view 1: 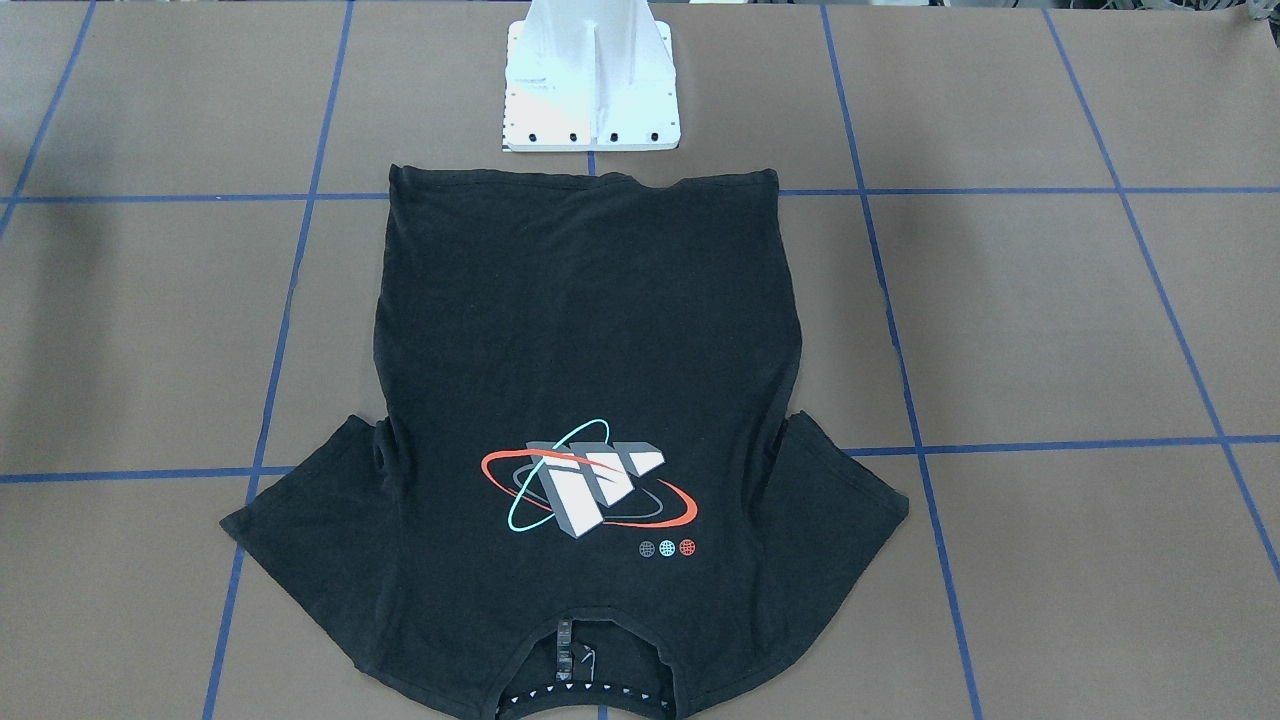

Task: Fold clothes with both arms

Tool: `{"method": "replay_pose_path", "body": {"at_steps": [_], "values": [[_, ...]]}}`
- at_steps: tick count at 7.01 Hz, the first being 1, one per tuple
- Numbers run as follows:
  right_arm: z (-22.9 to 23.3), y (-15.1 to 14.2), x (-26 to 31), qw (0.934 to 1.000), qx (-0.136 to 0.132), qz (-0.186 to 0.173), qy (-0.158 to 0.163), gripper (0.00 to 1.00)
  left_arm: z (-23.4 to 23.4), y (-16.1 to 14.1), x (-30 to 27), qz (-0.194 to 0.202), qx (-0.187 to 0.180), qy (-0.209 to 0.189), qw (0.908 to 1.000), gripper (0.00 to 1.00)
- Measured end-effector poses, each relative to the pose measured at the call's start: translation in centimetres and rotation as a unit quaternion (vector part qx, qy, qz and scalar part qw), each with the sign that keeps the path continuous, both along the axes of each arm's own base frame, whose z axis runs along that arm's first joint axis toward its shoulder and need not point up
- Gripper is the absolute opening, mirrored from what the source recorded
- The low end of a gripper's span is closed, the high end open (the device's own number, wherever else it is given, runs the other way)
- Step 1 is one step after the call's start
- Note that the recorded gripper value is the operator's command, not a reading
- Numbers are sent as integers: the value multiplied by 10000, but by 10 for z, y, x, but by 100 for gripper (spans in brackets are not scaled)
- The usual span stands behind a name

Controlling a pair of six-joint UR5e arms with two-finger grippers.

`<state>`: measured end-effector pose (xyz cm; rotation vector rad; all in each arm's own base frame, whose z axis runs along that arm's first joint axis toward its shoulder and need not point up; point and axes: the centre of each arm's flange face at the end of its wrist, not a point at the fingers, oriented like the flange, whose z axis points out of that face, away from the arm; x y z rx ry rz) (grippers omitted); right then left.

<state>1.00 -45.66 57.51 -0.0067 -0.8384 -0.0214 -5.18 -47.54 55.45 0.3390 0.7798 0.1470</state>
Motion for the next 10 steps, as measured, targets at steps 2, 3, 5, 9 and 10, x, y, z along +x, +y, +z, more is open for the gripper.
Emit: {"method": "replay_pose_path", "body": {"at_steps": [2, 3, 5, 9, 10], "values": [[0, 0, -1, 10000, 42, -25, 20, 100, -6, 11, 0, 7, 66, 20, 10000, 100], [-1, -1, -1, 9999, 124, -39, 30, 100, -8, 12, 1, 13, 76, 29, 10000, 100], [10, -3, -15, 9995, 288, -152, -9, 100, -12, 14, 4, 82, 82, 223, 9997, 100], [-35, -82, -113, 9988, 314, -353, -106, 99, -28, 19, 7, 13, 41, 473, 9989, 100], [-66, -117, -144, 9995, 205, -207, -154, 99, -30, 20, 7, 14, 55, 482, 9988, 100]]}}
